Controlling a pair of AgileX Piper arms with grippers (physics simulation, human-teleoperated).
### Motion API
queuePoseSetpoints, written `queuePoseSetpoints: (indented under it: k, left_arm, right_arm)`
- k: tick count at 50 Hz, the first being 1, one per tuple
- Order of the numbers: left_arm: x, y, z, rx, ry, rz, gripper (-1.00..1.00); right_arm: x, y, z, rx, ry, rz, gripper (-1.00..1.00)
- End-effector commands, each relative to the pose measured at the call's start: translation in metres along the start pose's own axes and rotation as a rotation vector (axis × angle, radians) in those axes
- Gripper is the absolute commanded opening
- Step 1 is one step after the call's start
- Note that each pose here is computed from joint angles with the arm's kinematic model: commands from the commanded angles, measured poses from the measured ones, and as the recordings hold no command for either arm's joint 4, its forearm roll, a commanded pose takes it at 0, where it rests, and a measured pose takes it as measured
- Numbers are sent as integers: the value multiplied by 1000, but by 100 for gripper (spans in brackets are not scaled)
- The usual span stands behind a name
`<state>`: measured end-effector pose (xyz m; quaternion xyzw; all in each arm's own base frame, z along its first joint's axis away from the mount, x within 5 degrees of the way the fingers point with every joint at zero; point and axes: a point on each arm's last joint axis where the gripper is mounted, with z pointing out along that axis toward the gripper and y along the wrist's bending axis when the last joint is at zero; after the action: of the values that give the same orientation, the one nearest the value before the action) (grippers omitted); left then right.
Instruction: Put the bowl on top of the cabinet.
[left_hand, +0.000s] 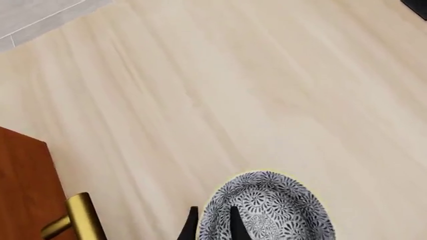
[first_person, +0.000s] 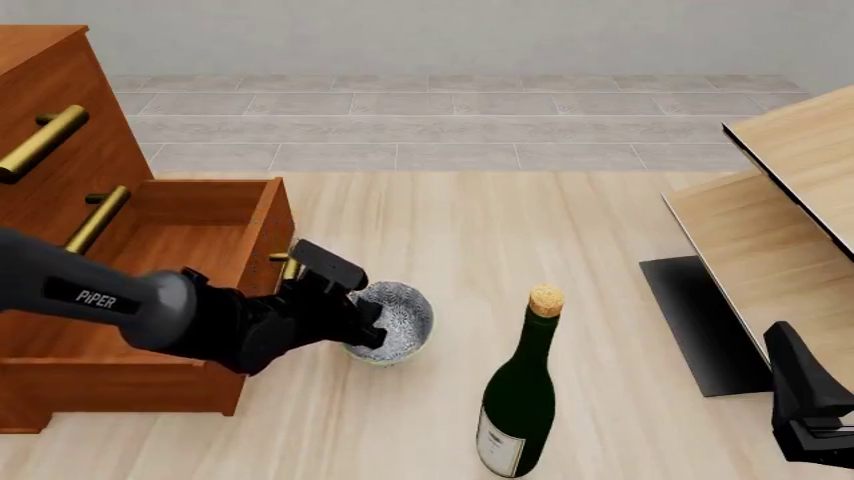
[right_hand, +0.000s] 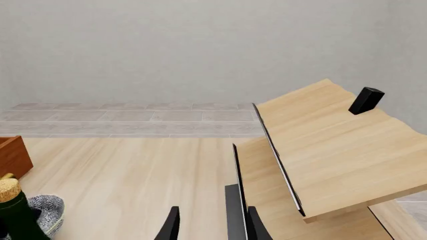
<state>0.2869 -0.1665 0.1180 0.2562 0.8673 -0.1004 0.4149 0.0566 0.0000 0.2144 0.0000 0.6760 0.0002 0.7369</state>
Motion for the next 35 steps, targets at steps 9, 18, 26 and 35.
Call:
queuePoseSetpoints:
  k: [9, 18, 26, 35]
  left_arm:
    - [-36, 12, -31, -28, -100, -21, -100]
    - [-53, 8, -55, -19, -147, -26, -100]
    - [-63, 5, -76, -12, -181, -24, -100]
    - [-72, 1, -99, 1, -223, -33, -100]
  right_arm:
    - [0, 0, 0, 0, 0, 0, 100]
    - [0, 0, 0, 0, 0, 0, 100]
    - [0, 0, 0, 0, 0, 0, 100]
    - [0, 0, 0, 0, 0, 0, 100]
